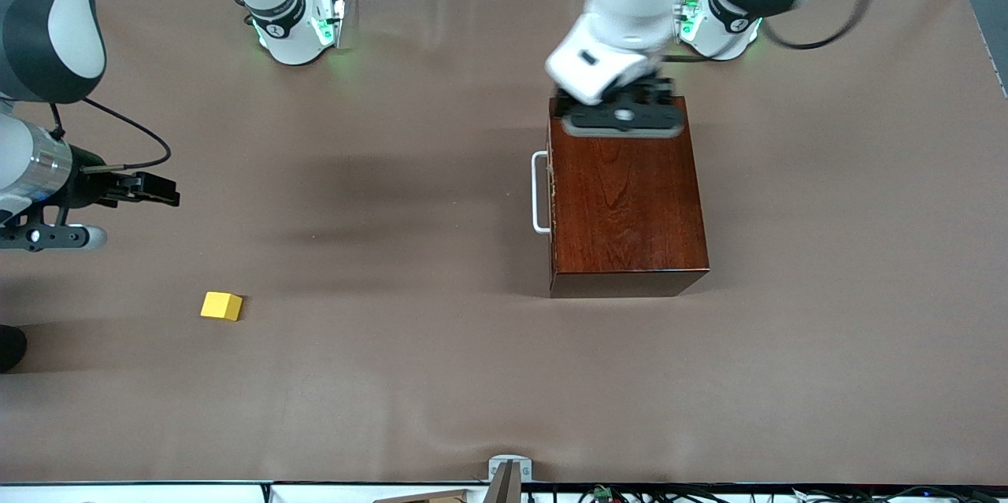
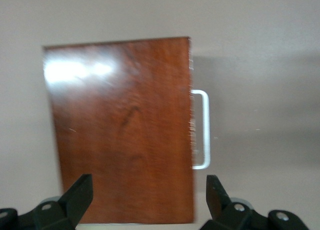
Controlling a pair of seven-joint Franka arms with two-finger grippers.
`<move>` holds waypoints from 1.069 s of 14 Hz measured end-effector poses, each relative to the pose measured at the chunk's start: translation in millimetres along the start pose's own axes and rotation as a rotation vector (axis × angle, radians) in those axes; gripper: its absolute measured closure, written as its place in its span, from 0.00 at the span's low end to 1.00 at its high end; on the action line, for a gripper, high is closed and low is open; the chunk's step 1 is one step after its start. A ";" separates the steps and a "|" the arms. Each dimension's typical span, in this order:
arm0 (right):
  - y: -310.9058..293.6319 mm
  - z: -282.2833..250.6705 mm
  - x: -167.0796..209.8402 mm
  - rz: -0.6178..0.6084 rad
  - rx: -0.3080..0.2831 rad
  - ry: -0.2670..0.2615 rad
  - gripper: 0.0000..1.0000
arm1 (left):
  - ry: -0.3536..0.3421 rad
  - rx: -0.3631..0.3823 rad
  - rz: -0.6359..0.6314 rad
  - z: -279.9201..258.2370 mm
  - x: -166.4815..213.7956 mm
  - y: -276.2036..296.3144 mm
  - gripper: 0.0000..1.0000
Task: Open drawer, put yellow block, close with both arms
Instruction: 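Move the left gripper to the drawer handle while the right gripper reaches the cube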
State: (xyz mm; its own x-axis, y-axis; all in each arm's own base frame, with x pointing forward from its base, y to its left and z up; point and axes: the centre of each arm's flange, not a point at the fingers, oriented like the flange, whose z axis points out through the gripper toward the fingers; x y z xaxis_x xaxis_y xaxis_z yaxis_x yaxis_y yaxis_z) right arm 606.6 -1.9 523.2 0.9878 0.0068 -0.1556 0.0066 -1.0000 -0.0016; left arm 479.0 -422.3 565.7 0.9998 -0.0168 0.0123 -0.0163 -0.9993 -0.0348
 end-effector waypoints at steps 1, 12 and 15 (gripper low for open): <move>-0.5 2.3 2.1 -0.001 0.000 0.001 0.00 | -0.013 0.005 -0.029 11.5 -5.5 18.7 0.00; 3.4 60.4 45.4 0.007 -0.006 0.015 0.00 | -0.018 0.161 -0.054 158.4 -44.0 139.8 0.00; 10.0 79.3 60.1 0.017 -0.009 0.057 0.00 | -0.003 0.173 -0.023 188.3 -48.2 154.6 0.00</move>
State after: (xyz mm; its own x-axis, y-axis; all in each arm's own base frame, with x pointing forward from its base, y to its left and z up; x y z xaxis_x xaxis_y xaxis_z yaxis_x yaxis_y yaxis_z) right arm 653.7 -11.4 435.5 0.9950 -0.0102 -0.0989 -0.0092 -0.9999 0.0099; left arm 430.7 -569.4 371.6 0.9999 0.0067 0.0123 0.0091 -0.9785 -0.2062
